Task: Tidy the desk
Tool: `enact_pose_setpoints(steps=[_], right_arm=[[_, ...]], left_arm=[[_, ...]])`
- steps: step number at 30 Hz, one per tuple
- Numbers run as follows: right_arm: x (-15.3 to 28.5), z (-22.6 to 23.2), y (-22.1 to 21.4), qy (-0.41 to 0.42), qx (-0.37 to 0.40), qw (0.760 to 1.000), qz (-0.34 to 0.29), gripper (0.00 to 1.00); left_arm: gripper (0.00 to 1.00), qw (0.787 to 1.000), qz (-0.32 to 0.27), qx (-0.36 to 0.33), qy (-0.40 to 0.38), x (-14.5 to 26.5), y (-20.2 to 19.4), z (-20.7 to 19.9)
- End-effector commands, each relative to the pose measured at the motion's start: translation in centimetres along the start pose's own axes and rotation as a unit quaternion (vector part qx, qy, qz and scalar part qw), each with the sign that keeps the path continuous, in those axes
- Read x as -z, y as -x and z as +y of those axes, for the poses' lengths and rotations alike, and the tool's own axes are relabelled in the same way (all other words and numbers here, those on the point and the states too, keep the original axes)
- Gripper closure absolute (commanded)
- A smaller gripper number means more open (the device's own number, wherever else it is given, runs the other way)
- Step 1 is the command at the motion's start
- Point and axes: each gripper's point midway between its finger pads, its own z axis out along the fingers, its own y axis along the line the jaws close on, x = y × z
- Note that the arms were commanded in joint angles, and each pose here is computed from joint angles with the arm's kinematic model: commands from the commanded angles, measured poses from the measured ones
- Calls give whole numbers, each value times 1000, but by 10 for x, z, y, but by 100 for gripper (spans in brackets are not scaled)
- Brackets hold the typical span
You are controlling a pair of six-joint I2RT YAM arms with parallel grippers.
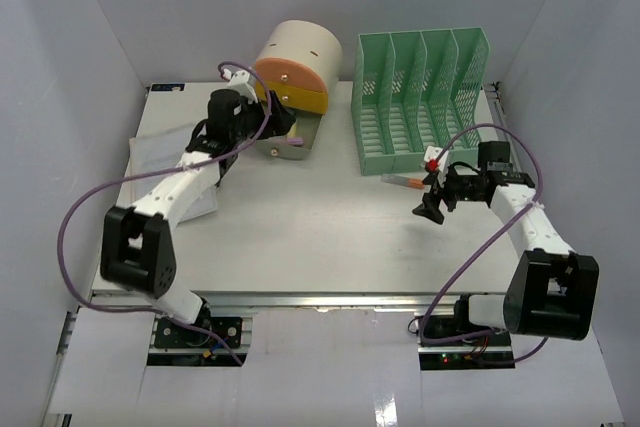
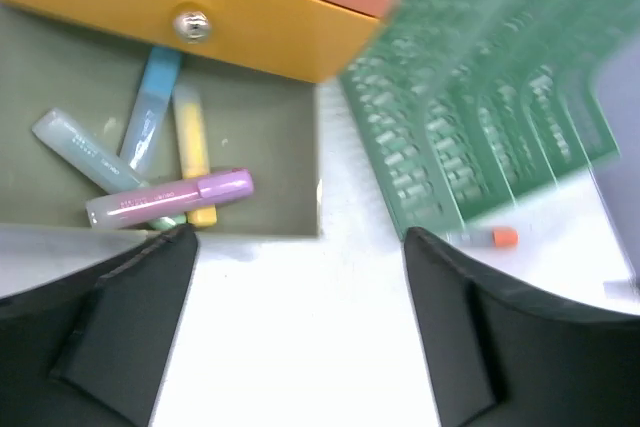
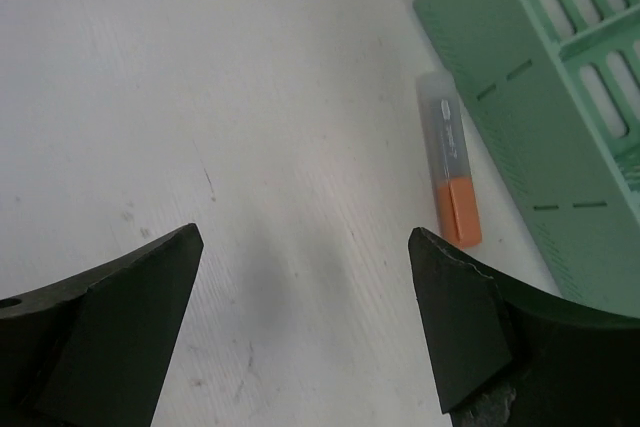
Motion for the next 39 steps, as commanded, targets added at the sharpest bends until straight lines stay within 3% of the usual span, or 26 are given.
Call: enact_pose_setpoints(steps=[1, 5, 11, 25, 32, 39], right_arm=[[2, -43, -36, -36, 51, 992, 105, 10], [-14, -67, -43, -25, 47, 989, 141, 10], [-45, -72, -53, -13, 122, 979, 163, 10], [-78, -97, -71, -61, 120, 965, 227, 0], [-89, -82, -89, -10, 78, 965, 250, 28], [-92, -57, -109, 45, 42, 961, 270, 62]], left_arm=[[2, 977, -80, -167, -105, 93, 9, -36], [2, 966, -118, -198, -115, 138, -14, -31], [2, 964, -133, -217, -80, 166, -19, -20], [2, 961, -144, -227, -62, 175, -12, -16], [2, 961, -144, -228, -54, 174, -12, -13], [2, 962, -143, -228, -51, 173, -12, -12]])
